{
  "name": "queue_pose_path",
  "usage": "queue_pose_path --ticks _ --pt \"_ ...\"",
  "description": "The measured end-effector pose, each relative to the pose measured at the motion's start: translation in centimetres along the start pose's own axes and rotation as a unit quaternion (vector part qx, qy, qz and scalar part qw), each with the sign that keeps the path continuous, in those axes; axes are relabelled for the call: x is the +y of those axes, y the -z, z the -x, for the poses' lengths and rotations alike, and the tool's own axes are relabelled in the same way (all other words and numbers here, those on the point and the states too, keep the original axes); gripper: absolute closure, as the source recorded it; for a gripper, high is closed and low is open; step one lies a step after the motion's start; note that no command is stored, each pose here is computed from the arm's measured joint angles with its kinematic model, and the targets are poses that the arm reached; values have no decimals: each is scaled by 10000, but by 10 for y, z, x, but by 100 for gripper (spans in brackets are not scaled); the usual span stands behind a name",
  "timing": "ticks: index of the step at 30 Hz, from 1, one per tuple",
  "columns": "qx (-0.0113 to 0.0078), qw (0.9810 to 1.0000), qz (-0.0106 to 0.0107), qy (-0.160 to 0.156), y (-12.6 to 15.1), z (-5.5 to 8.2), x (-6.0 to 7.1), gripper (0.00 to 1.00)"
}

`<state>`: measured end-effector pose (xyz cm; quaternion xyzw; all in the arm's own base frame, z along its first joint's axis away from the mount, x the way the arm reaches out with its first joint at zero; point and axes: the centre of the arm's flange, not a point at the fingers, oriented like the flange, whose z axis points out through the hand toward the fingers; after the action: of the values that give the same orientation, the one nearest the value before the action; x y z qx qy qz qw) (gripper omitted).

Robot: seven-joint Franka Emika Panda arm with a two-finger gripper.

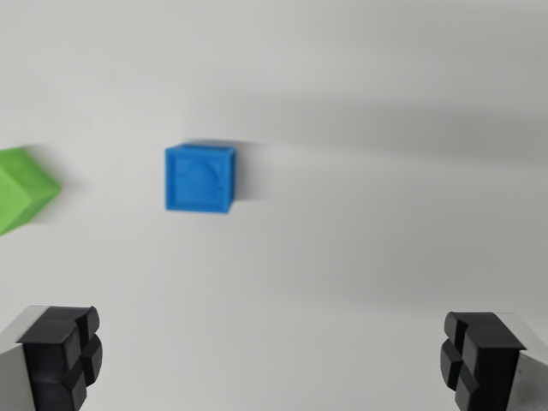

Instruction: Stack cube

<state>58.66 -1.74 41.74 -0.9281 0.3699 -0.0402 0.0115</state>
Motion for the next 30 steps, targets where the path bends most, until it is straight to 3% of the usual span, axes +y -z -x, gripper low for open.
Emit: queue_pose_path --ticks 15,23,30 --pt "-72 9986 17 524 -26 27 -22 0" --pt "-111 9963 28 853 -42 44 -35 0" --pt "-146 9932 37 1157 -57 59 -47 0"
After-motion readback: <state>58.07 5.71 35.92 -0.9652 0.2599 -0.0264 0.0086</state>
